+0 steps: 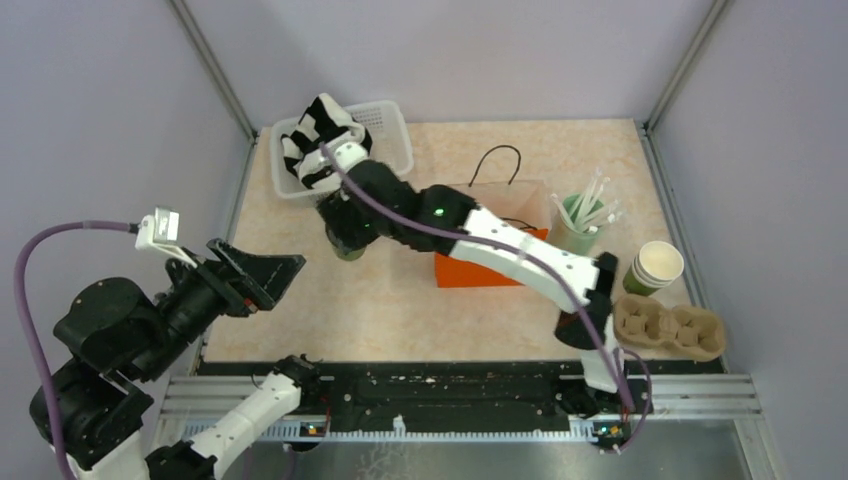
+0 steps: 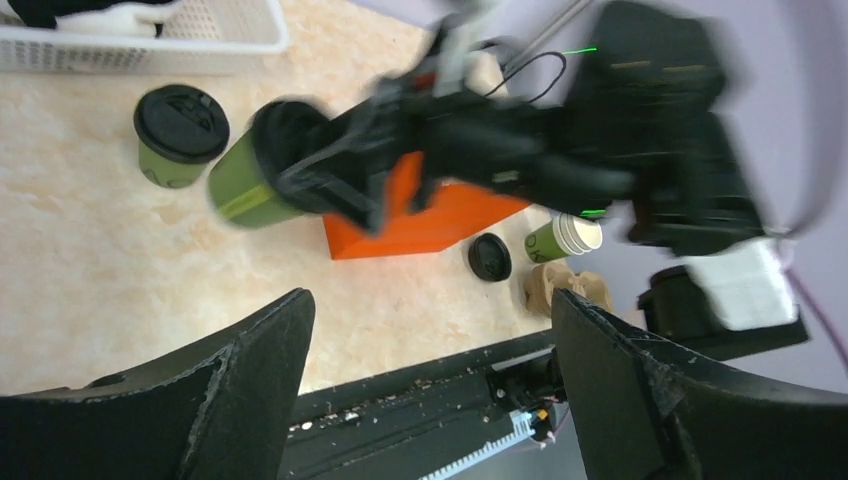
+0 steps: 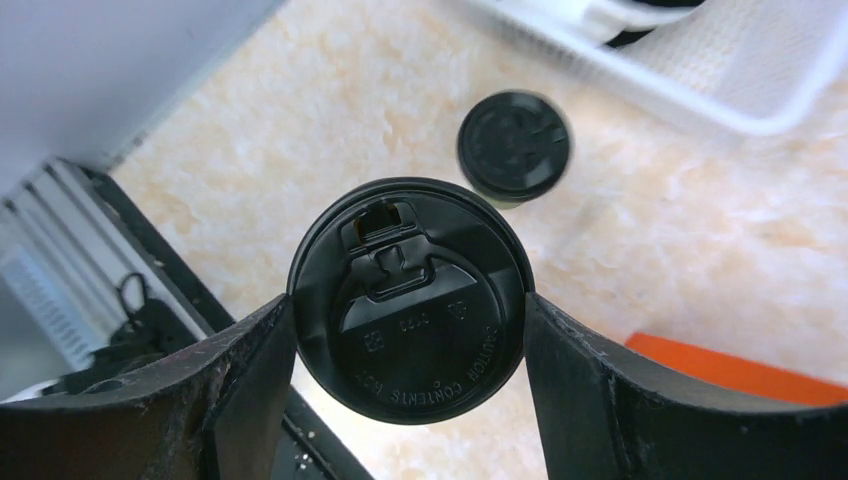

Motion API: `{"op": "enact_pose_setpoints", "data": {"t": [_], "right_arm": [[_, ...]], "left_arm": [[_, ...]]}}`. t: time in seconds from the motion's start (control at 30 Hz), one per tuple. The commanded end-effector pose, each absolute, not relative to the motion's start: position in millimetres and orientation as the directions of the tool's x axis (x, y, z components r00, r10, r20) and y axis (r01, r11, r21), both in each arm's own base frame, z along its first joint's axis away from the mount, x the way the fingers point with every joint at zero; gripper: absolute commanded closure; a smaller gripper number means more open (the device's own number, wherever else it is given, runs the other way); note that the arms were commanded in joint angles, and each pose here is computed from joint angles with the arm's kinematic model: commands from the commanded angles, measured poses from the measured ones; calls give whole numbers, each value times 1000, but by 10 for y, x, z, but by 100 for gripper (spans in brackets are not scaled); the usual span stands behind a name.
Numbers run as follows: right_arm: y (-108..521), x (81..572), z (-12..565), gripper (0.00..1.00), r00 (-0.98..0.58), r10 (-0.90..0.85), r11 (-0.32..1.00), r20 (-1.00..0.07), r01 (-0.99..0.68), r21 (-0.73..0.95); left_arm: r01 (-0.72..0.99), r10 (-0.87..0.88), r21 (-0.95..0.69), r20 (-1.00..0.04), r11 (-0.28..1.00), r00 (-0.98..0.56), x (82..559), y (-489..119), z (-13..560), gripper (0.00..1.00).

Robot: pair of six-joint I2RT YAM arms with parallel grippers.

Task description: Pack the takeout coffee

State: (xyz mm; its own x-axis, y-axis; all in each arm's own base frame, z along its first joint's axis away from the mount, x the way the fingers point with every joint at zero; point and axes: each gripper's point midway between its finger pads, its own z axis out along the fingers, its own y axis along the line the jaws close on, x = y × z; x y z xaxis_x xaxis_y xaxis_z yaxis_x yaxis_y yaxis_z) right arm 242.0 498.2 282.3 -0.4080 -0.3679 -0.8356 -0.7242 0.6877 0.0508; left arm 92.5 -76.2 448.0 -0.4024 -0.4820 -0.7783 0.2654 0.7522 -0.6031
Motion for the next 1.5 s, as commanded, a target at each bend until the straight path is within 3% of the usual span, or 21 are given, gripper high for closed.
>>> {"op": "enact_pose_setpoints", "data": {"t": [0.0,0.27,0.57,0.77,0.87,1.17,1.47], "right_arm": [[4109,2277,4341,48,-295,-95,722,-951,-678,138],[2528,2049,5415,49,-88,74,827,-993,-551,110],[1464,2002,5476,50,16,103,936,-995,-339,92],[1226,1945,5428,50,29,78,947,-997,-315,65],[1181,1946,5363,50,20,56,953,-998,-298,48],[1152,1947,5403,50,45,10,954,-999,-301,-4],[1158,1960,5394,52,58,-59,950,-997,-303,-74]], "left_arm": [[235,-535,-663,-726,711,-431,1224,-954,4480,8],[359,-426,-696,-685,622,-591,1946,-1848,4184,10],[289,-241,-598,-650,747,-721,2757,-2547,3379,10],[164,-212,-475,-641,864,-738,3006,-2661,3000,15],[169,-210,-456,-667,874,-715,3149,-2711,3009,26],[149,-130,-348,-663,926,-737,3254,-2908,2868,45],[122,-113,-296,-666,947,-737,3223,-2865,2781,49]]}}
